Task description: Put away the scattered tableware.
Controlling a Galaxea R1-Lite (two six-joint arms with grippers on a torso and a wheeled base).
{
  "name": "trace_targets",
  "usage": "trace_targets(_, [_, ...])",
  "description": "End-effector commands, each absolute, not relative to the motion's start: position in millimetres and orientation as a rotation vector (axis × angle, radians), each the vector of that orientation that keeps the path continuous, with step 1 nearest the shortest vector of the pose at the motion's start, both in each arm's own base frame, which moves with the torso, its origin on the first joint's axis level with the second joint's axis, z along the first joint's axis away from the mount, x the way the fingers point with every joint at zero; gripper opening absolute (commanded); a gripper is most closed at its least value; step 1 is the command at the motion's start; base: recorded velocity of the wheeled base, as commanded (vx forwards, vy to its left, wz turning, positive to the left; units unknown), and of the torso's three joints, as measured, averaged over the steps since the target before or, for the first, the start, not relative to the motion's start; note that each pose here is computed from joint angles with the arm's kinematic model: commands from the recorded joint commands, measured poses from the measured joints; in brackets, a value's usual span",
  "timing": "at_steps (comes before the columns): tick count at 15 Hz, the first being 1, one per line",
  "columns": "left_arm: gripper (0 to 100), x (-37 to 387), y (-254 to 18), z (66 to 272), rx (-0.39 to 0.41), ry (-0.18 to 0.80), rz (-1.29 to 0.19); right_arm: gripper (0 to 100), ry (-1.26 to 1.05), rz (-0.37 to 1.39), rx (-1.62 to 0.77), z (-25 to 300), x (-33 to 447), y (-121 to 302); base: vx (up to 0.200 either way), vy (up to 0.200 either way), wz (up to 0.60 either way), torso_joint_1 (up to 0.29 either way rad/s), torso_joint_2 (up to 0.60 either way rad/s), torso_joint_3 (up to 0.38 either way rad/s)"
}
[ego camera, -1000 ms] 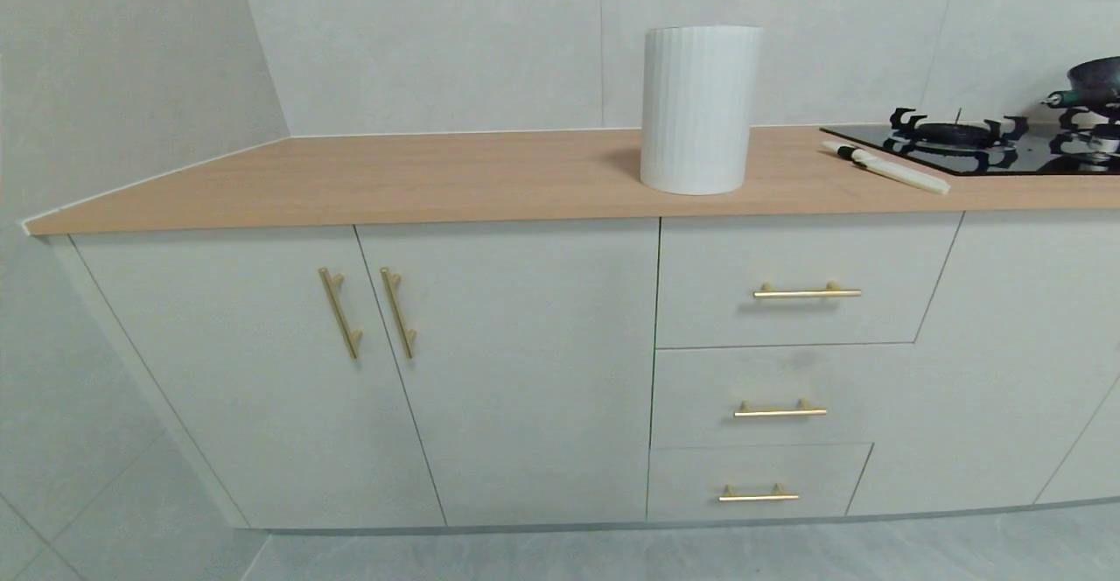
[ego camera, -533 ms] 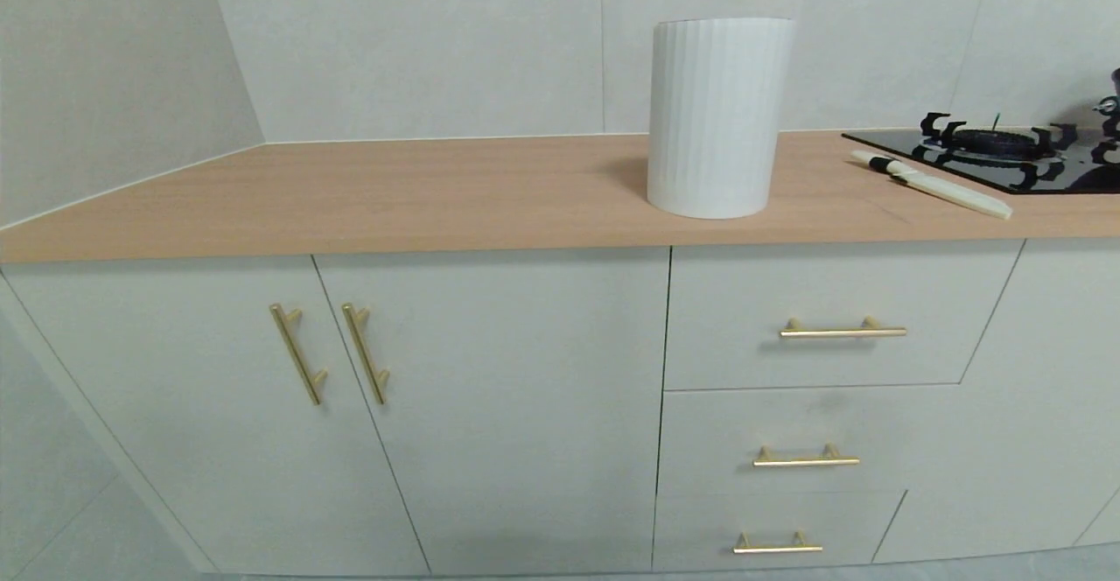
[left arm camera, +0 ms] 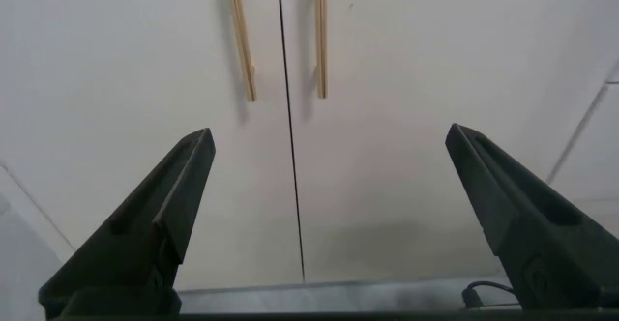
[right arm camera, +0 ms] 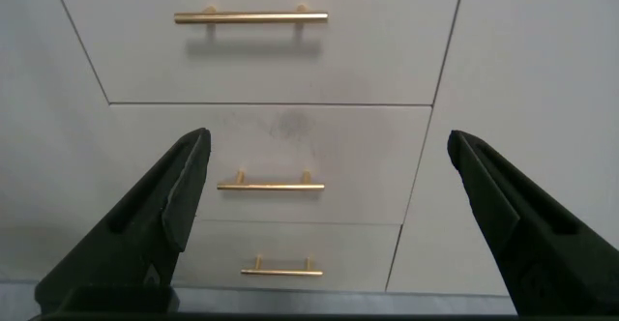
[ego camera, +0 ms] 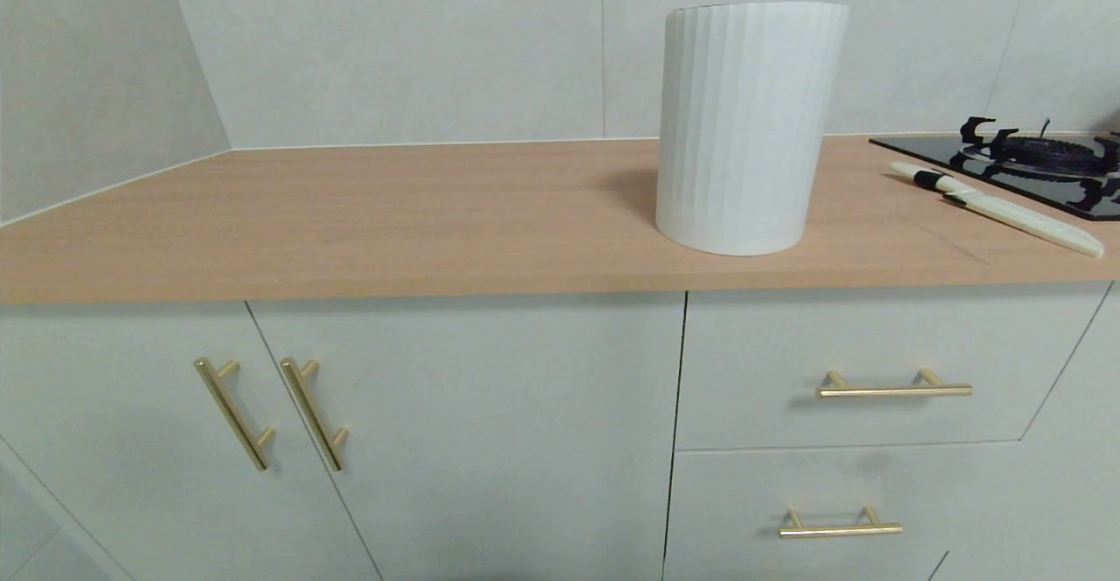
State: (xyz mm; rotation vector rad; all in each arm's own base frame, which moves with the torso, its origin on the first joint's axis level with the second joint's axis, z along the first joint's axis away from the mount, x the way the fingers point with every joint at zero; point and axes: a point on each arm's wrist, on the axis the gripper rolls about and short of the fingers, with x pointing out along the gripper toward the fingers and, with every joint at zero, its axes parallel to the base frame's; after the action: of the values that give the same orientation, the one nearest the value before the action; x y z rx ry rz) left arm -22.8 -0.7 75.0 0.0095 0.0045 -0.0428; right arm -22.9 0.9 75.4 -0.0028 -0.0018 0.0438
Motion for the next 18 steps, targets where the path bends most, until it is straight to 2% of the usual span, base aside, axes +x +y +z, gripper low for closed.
trace_targets(1, [100,-22.8,-0.8,75.0,0.009,0.004,-0.043,100,0.000,0.044,-0.003,75.5,-22.8,0.9,0.000,0.000,0.00,0.000,0.00,0.000])
trace_targets(6, [100,-22.8,-0.8,75.0,0.011,0.004,-0.043,100,0.000,0.044,-0.003,75.5,-22.8,0.9,0.000,0.000,0.00,0.000,0.00,0.000])
trace_targets(18, [100,-22.8,-0.8,75.0,0.011,0.004,-0.043,100,0.000,0.044,-0.003,75.5,-22.8,0.9,0.000,-0.200,0.00,0.002,0.00,0.002])
